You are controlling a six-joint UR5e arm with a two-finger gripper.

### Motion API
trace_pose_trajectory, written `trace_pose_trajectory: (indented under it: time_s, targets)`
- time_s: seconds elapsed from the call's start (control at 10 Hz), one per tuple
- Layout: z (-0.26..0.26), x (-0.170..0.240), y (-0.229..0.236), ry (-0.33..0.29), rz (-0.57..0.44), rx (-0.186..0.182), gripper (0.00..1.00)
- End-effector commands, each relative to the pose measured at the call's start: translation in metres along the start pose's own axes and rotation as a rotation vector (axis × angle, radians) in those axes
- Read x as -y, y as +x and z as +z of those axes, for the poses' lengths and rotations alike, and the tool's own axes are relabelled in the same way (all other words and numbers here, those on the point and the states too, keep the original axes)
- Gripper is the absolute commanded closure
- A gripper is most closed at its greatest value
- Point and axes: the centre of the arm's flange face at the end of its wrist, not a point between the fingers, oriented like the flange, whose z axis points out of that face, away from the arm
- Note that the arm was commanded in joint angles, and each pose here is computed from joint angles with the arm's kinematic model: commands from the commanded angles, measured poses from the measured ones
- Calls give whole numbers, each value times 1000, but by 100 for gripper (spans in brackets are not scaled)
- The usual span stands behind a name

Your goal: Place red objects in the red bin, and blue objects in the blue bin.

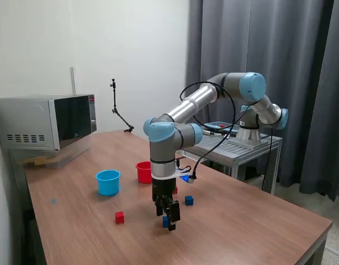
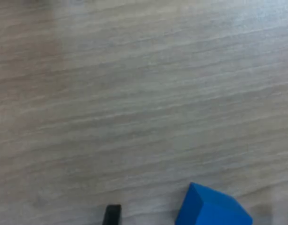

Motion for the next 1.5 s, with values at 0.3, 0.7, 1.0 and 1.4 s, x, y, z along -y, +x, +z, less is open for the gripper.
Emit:
trace_pose_trajectory:
  time_s: [0.3,0.7,1.0,1.4]
  targets:
    - [-1,0,1,-2,4,-1,0]
    - [-1,0,1,-2,5,-1,0]
    - [-1,1,1,2,5,1,100]
    - [-1,1,1,4,6,1,100]
